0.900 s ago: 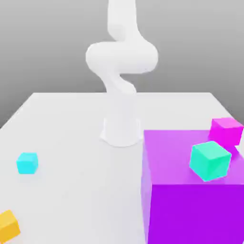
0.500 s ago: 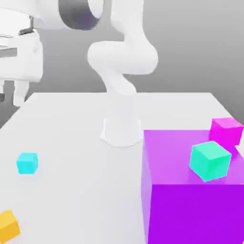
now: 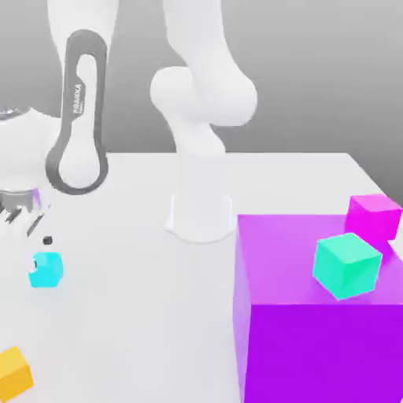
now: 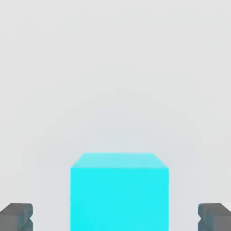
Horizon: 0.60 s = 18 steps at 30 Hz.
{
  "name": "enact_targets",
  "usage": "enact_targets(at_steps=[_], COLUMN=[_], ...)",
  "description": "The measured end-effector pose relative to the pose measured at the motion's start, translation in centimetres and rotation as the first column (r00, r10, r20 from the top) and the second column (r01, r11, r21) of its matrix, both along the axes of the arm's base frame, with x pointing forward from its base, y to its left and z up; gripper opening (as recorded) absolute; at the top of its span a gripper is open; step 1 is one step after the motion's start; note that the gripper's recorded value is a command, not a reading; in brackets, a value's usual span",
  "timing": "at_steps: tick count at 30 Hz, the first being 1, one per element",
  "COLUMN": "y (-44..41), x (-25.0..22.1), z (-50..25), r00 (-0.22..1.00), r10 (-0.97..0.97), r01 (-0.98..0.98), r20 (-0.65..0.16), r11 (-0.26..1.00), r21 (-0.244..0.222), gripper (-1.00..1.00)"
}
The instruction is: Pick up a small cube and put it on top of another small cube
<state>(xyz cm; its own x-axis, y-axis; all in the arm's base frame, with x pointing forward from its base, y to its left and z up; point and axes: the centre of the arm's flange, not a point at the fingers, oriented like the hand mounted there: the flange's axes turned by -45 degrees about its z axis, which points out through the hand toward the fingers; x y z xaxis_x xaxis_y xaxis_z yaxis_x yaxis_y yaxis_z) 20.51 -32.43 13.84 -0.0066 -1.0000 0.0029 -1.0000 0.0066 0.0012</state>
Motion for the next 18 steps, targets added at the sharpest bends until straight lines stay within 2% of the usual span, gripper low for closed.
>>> enact_targets(at_steps=[1, 8, 14, 18], y=[0.1, 0.1, 0.0, 4.3], x=[0.0, 0.0, 0.0, 8.2], z=[-0.6, -0.5, 4.7, 8.6], r00=[1.0, 1.0, 1.0, 0.957], r10=[-0.001, -0.001, -0.001, 0.288], r01=[0.001, 0.001, 0.001, -0.288], r20=[0.0, 0.001, 0.002, 0.029], r11=[1.0, 1.0, 1.0, 0.958], r21=[0.001, 0.001, 0.0, 0.015], gripper=[-1.0, -1.0, -1.0, -1.0])
